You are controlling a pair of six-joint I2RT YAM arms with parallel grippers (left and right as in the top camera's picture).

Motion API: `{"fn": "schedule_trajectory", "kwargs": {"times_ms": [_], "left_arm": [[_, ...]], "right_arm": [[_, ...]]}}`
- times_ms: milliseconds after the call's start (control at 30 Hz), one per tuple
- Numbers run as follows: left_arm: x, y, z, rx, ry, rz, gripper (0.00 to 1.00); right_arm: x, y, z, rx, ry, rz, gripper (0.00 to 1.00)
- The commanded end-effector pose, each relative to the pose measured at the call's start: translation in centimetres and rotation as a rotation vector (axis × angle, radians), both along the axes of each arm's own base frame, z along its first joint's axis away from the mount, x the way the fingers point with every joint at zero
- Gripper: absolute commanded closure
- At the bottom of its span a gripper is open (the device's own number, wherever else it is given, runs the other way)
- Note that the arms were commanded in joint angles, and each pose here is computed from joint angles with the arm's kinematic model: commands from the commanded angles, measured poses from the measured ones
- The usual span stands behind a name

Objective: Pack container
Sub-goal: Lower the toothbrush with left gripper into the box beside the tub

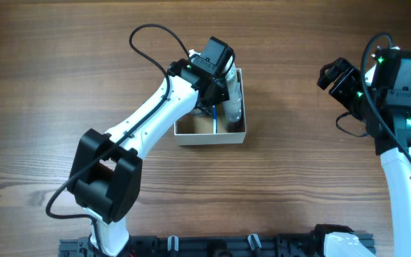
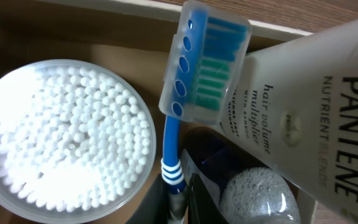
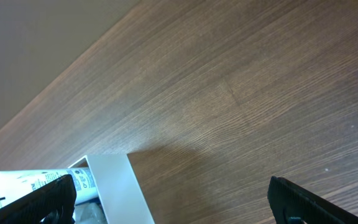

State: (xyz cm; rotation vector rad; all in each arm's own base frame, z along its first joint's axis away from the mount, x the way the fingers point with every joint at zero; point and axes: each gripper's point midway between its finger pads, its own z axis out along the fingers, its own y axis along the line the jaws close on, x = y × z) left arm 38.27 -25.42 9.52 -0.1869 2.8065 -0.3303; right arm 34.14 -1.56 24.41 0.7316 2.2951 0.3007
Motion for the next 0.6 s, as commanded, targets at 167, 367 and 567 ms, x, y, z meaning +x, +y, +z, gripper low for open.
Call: {"fn": "schedule_trajectory", "kwargs": {"times_ms": [167,367,567], "left_arm": [[1.0,-0.9,1.2,0.003,-0.082,-0.14,0.96],[1.5,0.6,3.5,0.049,-0.15,-0.226,0.94],[1.4,3.1,4.8,0.122,-0.174,-0.327,0.94]], "right_arm": [[0.3,0.1,0.6,0.017,-0.015,-0.004,0.0],[0.3,0.1,0.6,0.017,-0.015,-0.004,0.0],[0.3,0.1,0.6,0.017,-0.015,-0.004,0.0]]}}
